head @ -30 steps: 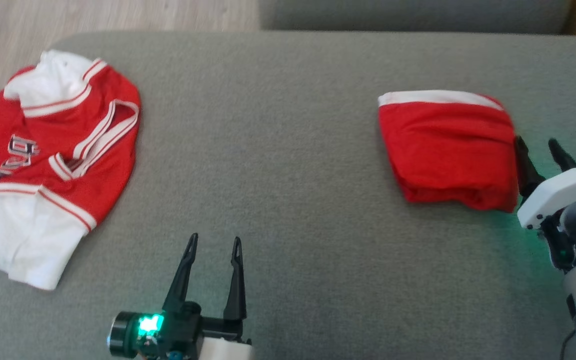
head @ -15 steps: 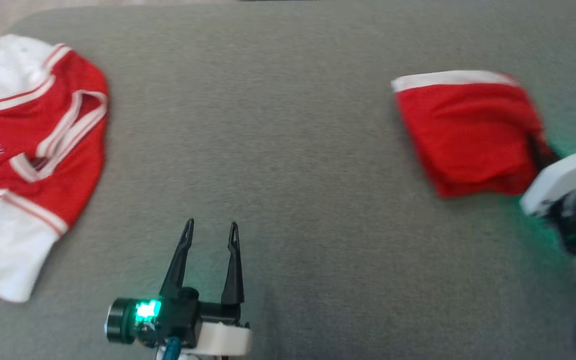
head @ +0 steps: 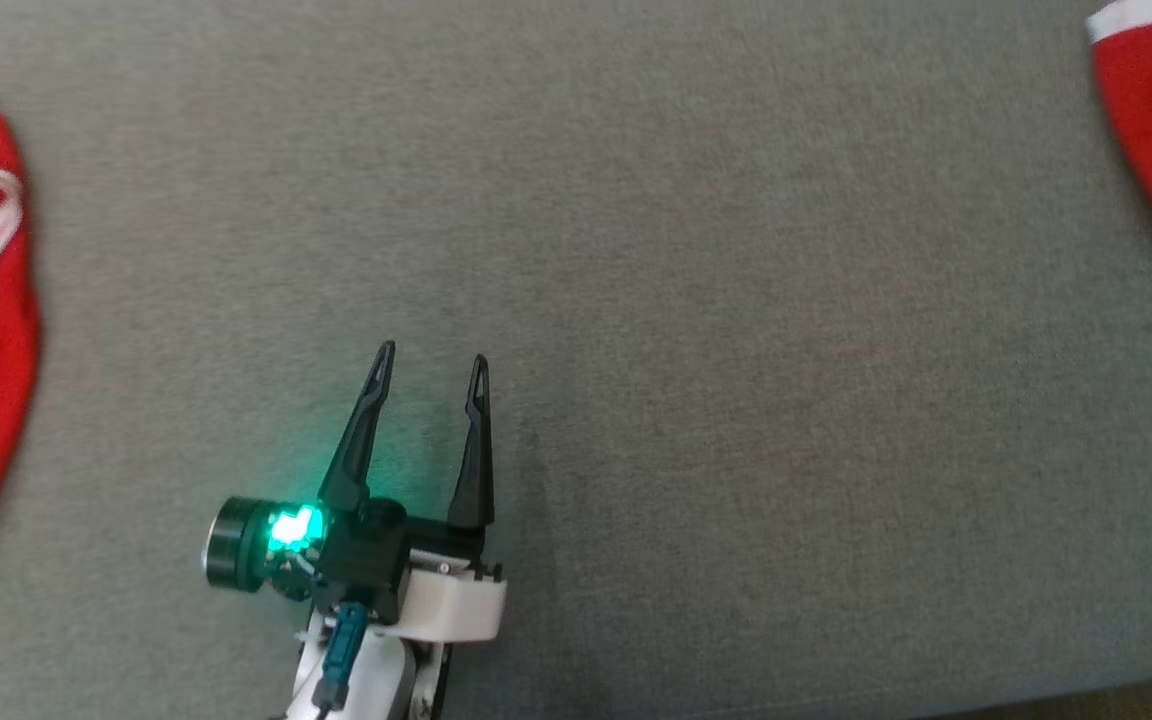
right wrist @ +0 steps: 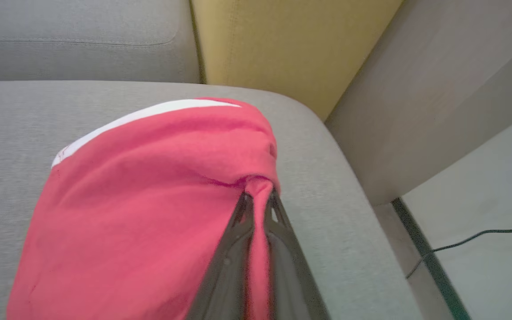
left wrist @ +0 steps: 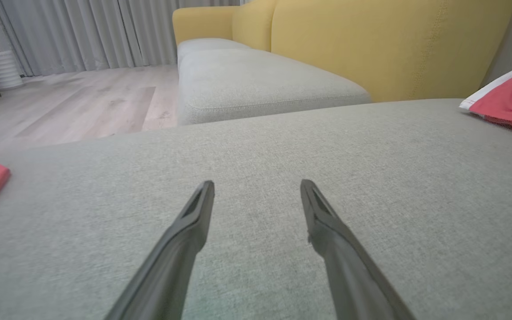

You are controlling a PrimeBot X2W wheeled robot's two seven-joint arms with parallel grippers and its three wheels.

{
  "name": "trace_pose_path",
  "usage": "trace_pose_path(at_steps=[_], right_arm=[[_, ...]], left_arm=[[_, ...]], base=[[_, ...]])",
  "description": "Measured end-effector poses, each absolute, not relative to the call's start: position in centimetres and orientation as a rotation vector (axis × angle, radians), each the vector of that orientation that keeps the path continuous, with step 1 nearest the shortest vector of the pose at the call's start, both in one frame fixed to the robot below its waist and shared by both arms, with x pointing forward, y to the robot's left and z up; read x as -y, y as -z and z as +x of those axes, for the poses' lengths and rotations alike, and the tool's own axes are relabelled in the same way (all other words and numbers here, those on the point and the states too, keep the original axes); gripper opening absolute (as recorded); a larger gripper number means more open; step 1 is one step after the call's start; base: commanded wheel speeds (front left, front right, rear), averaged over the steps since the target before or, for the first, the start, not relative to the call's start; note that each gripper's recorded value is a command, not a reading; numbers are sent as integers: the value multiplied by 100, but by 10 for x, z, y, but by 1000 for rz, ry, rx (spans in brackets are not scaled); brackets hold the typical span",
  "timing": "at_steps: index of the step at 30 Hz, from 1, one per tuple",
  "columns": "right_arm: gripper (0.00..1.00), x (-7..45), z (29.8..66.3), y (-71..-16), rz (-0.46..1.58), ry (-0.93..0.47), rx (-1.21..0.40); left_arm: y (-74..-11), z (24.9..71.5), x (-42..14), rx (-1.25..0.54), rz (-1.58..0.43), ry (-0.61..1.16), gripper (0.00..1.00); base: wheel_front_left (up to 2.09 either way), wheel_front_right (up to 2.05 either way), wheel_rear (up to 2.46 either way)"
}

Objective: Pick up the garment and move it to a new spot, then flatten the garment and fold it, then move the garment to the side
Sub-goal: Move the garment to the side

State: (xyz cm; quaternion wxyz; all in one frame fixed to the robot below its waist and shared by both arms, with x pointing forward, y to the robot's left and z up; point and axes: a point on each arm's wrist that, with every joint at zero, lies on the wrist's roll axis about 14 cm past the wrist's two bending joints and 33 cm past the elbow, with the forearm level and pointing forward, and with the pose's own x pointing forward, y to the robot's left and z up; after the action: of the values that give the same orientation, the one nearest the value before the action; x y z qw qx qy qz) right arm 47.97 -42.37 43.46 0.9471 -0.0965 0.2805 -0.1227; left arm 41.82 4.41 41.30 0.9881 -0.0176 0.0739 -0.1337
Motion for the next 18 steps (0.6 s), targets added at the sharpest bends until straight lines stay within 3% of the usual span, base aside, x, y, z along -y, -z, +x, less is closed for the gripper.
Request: trace_pose_path(at_steps=[2, 3, 4, 5, 12, 18], right_arm=[[0, 437, 483, -444, -251, 266, -560], [6, 442, 484, -448, -278, 272, -556], [59, 447, 485, -452, -306, 278, -550], [100, 453, 486, -456, -330, 287, -544], [100, 464, 493, -485, -450, 307, -439], [100, 395, 503, -477, -300, 204, -310]], left_arm=[[-407, 422, -38, -159, -44, 287, 100], [-404, 424, -35, -162, -46, 294, 100], [-403, 426, -33, -165, -47, 302, 100], [-401, 427, -30, -167, -45, 309, 100], [-410, 429, -33, -142, -44, 300, 100], [-431, 418, -45, -109, -46, 260, 100]], base=[[0, 0, 0], [0, 0, 0], [0, 0, 0], [0, 0, 0], [0, 0, 0], [0, 0, 0]])
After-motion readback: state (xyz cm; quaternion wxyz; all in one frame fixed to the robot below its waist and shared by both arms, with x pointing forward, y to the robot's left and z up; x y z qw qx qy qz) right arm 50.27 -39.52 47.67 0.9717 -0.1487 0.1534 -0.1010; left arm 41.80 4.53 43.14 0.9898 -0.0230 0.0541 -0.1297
